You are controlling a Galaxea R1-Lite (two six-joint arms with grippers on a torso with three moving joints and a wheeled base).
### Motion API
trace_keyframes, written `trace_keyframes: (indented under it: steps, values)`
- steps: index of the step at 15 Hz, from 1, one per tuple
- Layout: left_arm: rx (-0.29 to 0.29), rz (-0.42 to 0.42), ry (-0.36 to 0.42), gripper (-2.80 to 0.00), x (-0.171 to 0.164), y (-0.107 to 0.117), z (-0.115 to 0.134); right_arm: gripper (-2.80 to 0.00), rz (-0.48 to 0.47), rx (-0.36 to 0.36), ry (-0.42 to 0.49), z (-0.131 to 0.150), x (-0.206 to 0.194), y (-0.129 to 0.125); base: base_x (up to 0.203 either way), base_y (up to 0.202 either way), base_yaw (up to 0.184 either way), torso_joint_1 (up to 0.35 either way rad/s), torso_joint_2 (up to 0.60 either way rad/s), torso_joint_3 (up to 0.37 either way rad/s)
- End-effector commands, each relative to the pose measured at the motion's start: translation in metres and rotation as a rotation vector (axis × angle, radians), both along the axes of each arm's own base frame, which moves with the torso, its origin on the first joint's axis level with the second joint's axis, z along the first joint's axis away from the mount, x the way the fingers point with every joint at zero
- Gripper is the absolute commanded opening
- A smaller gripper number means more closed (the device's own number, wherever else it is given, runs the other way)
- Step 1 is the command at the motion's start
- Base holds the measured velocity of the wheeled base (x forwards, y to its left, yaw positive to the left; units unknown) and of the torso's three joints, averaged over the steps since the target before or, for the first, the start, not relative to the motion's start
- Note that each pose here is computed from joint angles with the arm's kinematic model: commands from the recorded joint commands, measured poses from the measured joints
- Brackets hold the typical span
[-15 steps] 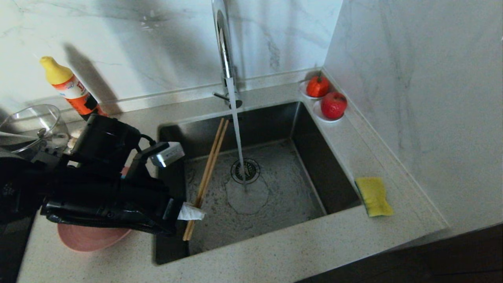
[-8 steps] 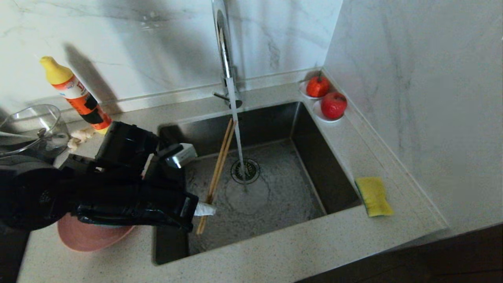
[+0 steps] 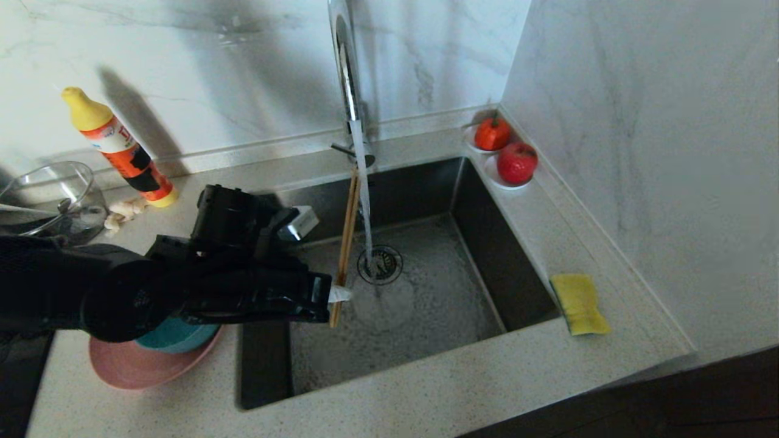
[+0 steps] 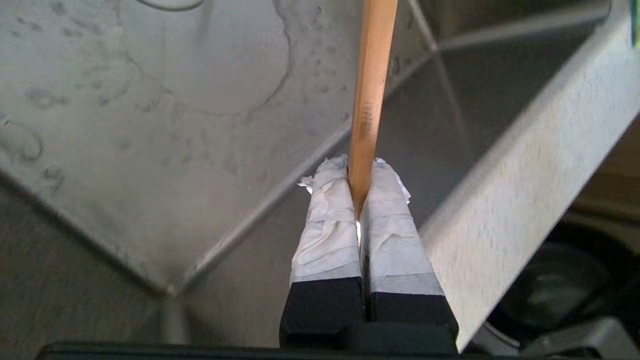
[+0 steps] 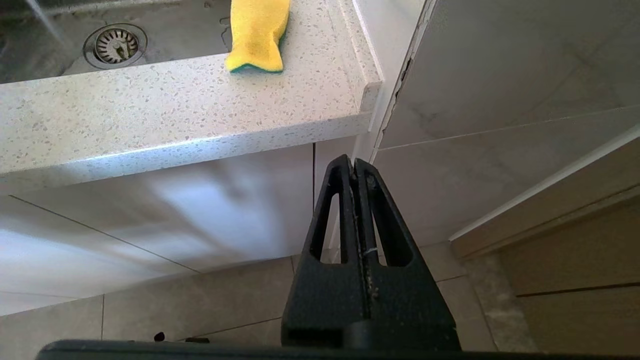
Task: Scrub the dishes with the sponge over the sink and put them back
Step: Rinse the chopsticks
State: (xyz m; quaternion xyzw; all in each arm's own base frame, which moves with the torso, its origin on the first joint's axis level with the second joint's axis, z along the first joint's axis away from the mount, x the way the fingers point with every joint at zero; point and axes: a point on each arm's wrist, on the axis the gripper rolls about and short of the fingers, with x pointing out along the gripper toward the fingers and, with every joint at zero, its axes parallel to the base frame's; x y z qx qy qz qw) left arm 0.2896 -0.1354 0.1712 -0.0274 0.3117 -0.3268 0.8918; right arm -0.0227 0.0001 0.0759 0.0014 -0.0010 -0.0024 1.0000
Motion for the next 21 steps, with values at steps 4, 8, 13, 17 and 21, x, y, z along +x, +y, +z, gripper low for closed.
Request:
trace_keyframes:
  steps: [4, 8, 13, 17, 21]
  values:
    - [-0.009, -0.011, 0.004, -2.80, 0.018, -0.014, -0.005, -2.80, -0.001, -0.001, 0.000, 0.000, 0.000, 0.000, 0.000, 0.000, 0.000, 0.000, 0.00, 0.000]
    - [-0.009, -0.030, -0.001, -2.80, 0.014, -0.019, -0.003, -2.80, 0.000, 0.000, 0.002, 0.000, 0.000, 0.000, 0.000, 0.000, 0.000, 0.000, 0.00, 0.000]
    - [-0.017, -0.030, -0.018, -2.80, 0.010, -0.018, 0.003, -2.80, 0.000, -0.001, 0.002, 0.000, 0.000, 0.000, 0.000, 0.000, 0.000, 0.000, 0.00, 0.000]
    - [0.006, 0.013, -0.016, -2.80, 0.007, -0.015, 0.001, -2.80, -0.001, 0.000, 0.002, 0.000, 0.000, 0.000, 0.000, 0.000, 0.000, 0.000, 0.00, 0.000]
    - [-0.011, 0.028, -0.002, -2.80, 0.006, -0.013, 0.000, -2.80, 0.000, 0.000, 0.000, 0.000, 0.000, 0.000, 0.000, 0.000, 0.000, 0.000, 0.00, 0.000]
